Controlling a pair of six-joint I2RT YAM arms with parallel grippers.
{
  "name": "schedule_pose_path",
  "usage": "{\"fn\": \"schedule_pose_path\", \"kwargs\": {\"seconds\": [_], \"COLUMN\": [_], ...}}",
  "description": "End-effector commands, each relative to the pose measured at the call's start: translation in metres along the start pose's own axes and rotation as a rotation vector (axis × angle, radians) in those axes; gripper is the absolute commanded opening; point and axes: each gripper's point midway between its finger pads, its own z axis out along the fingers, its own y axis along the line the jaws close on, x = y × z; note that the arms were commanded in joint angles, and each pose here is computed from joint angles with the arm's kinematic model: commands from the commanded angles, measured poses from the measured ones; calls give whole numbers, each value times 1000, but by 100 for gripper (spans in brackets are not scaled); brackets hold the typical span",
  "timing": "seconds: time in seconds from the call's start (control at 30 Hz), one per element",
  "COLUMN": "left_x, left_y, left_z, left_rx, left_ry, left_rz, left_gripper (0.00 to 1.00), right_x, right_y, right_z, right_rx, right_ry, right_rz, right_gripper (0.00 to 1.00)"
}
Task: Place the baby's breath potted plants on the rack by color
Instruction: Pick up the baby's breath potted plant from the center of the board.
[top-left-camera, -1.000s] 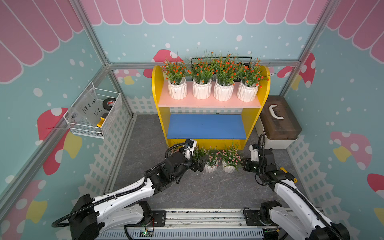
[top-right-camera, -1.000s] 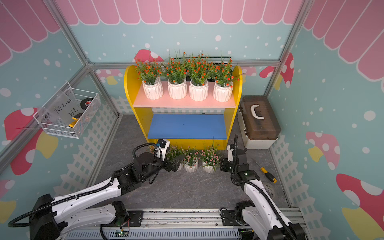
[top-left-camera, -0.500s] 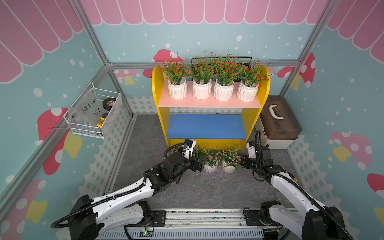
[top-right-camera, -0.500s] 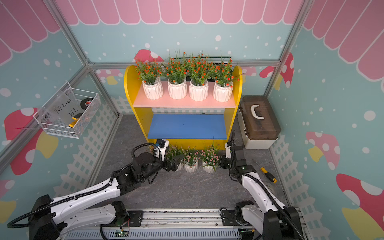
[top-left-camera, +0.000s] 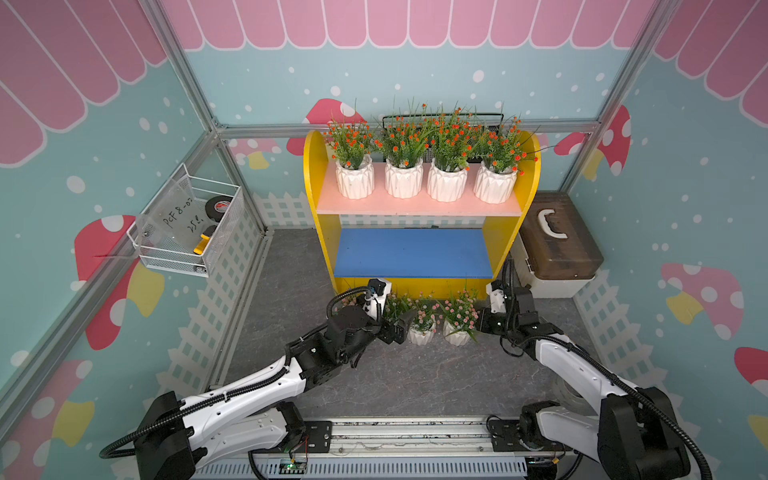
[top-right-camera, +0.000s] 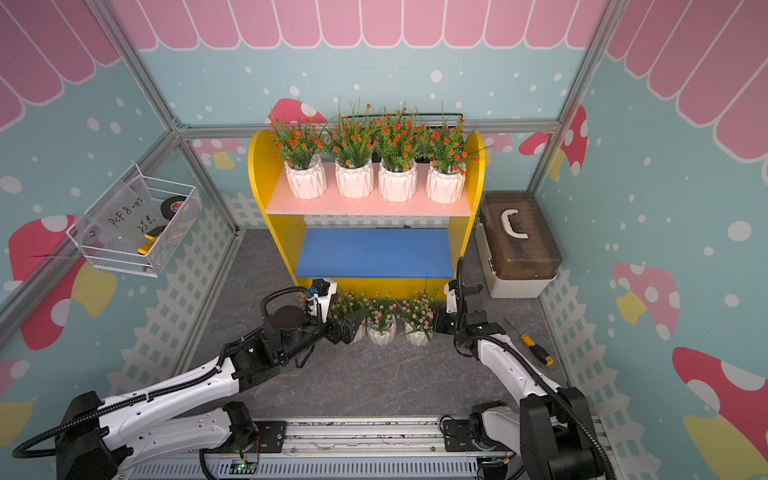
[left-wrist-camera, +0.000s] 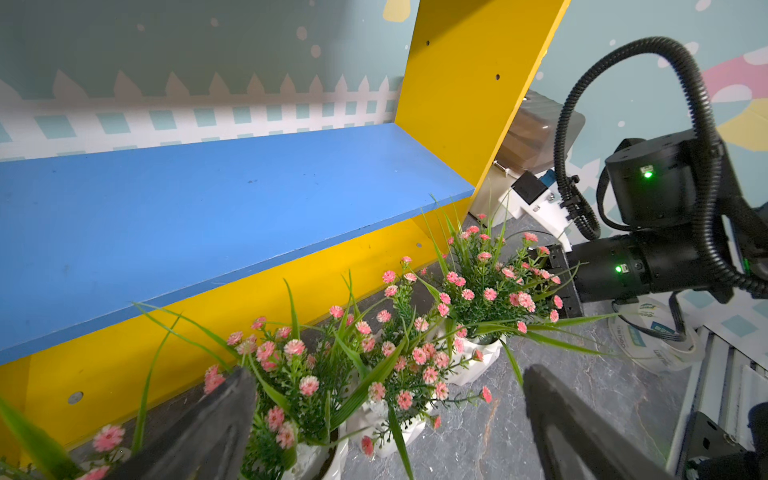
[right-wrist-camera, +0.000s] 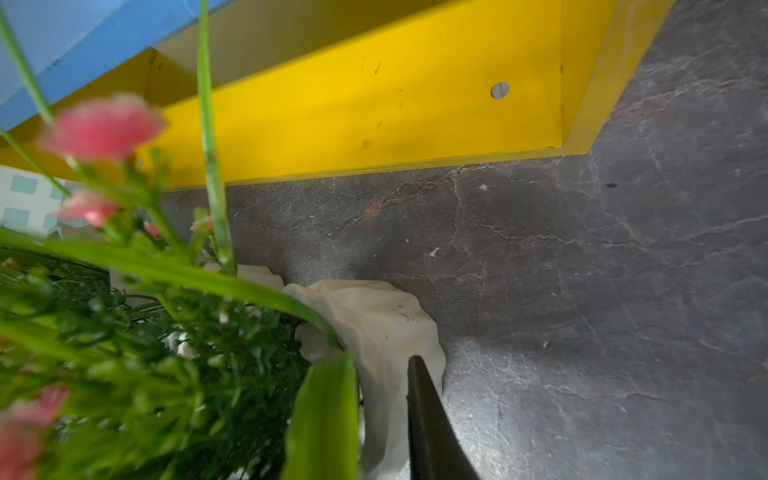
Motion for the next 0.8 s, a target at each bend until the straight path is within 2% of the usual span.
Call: {"fn": "schedule_pose_path", "kwargs": {"seconds": [0.0,0.6,0.77], "left_x": [-3,-4,-3], "left_y": [-7,-13,-19], "left_z": [-4,-2,1], "left_rx": [36,56,71], "left_ry": [-19,-12,-5], "left_rz": [5,20,37], "left_gripper": [98,99,99], "right_x": [0,13,14], "right_y": [1,-9,-8], "right_z": [3,10,13], "right_rx": [21,178,189], "right_ry": [18,154,180], "right_rz": [-34,-133,-162], "right_gripper": [20,18,10]}}
